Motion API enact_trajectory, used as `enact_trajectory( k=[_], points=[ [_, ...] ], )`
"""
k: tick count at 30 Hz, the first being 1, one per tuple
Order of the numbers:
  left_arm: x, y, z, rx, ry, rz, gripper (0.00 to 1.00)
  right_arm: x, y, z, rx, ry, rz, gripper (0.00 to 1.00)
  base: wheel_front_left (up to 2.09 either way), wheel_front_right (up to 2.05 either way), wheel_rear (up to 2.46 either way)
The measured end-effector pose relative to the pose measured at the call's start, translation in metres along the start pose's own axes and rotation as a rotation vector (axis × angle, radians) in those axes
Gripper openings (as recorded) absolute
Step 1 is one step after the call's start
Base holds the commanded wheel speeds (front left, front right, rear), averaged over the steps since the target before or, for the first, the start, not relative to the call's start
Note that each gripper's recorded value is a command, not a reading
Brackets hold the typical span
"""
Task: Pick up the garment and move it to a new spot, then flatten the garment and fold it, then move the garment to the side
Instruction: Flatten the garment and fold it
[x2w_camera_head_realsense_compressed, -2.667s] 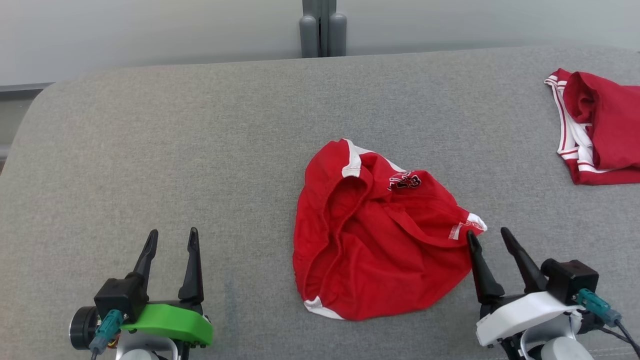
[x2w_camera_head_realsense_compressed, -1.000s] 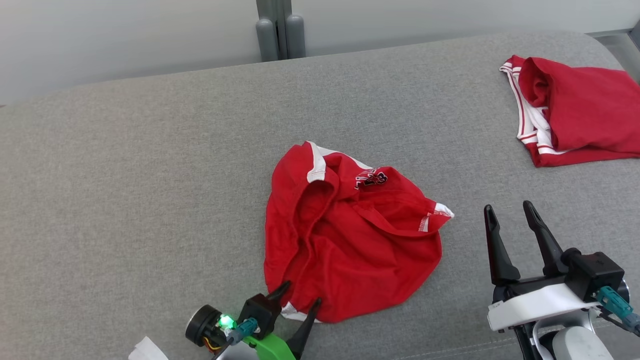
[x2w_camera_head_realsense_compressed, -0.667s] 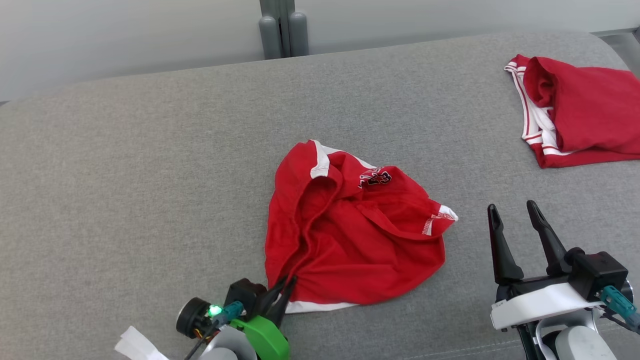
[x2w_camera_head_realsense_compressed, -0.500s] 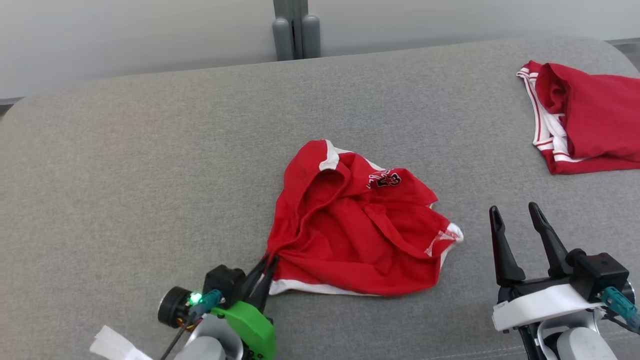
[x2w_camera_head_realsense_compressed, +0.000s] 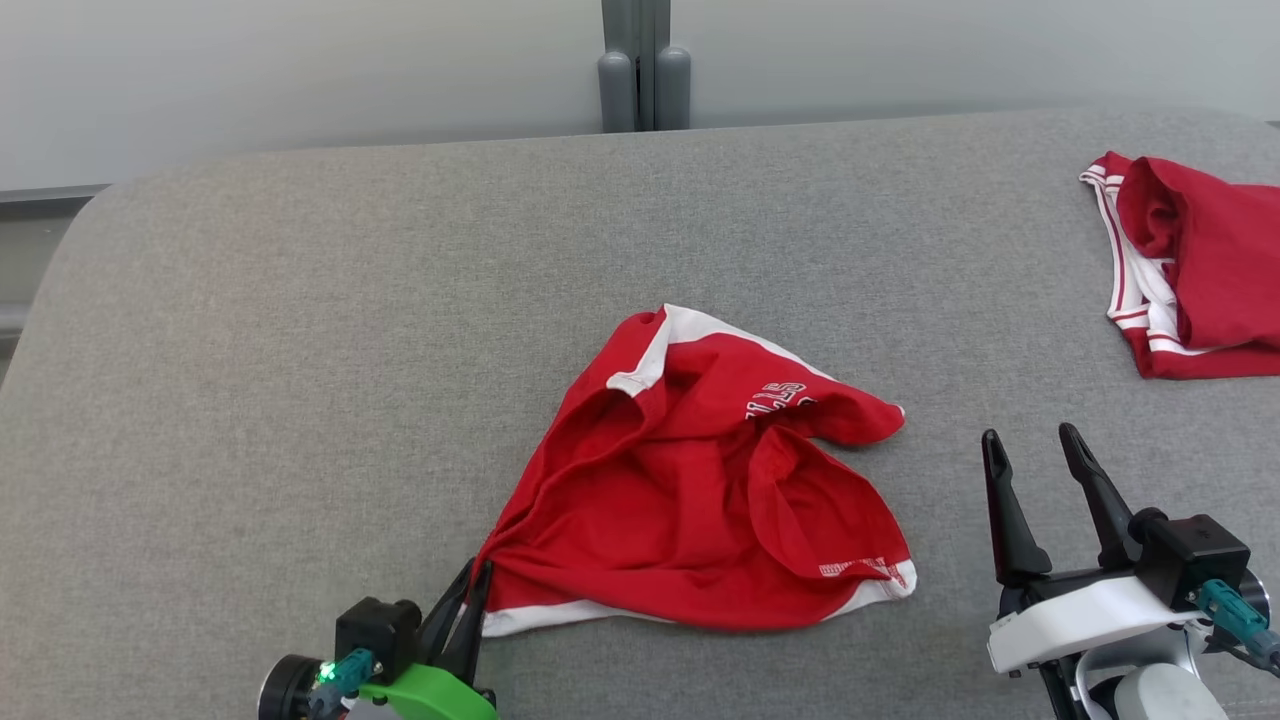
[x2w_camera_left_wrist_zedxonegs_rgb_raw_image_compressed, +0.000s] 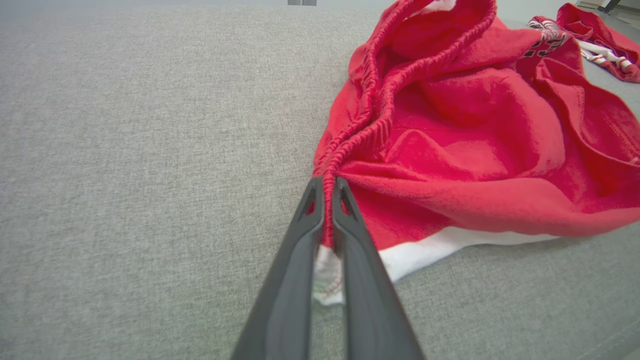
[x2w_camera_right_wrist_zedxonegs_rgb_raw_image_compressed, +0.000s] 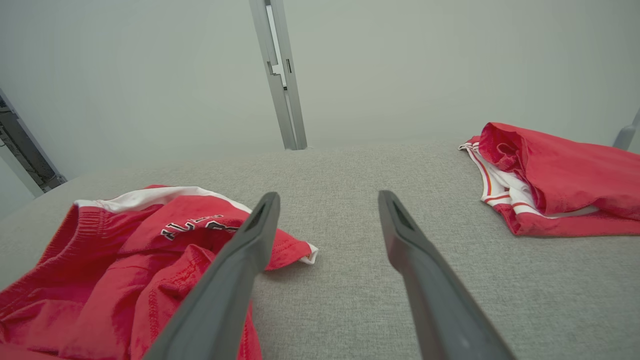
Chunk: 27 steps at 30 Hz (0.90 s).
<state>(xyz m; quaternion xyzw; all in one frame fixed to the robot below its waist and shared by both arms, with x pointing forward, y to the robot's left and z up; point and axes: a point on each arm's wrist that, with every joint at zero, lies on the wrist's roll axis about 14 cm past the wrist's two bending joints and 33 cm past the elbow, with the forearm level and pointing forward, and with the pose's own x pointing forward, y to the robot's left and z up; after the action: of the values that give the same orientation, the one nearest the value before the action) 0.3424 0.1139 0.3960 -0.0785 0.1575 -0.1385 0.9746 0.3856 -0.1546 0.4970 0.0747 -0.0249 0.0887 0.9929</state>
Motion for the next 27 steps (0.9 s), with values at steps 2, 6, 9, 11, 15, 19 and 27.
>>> enact_trajectory(
  k=[2,6,9,11,15,19,27],
  points=[
    [0.001,-0.003,0.009,0.007,-0.03,-0.006,1.0,0.001,0.002,0.0,0.001,0.001,0.006,1.0,0.0,0.0,0.0],
    [0.002,-0.005,0.031,0.01,-0.105,-0.002,1.0,0.001,0.007,0.001,0.002,-0.001,0.021,1.0,0.0,0.0,0.0],
    [0.001,-0.003,0.052,0.011,-0.173,0.012,1.0,0.001,0.011,0.003,0.002,-0.008,0.034,1.0,0.0,0.0,0.0],
    [-0.002,0.001,0.062,0.018,-0.208,0.029,1.0,0.002,0.015,0.004,0.0,-0.01,0.047,1.0,0.0,0.0,0.0],
    [-0.009,0.017,0.087,0.026,-0.29,0.089,1.0,0.002,0.023,0.005,0.001,-0.012,0.072,1.0,0.0,0.0,0.0],
    [-0.02,0.038,0.103,0.03,-0.348,0.165,1.0,0.003,0.031,0.003,0.005,-0.007,0.094,1.0,0.0,0.0,0.0],
    [-0.04,0.069,0.111,0.053,-0.384,0.271,1.0,0.002,0.038,-0.001,0.014,0.007,0.117,1.0,0.0,0.0,0.0]
  ],
)
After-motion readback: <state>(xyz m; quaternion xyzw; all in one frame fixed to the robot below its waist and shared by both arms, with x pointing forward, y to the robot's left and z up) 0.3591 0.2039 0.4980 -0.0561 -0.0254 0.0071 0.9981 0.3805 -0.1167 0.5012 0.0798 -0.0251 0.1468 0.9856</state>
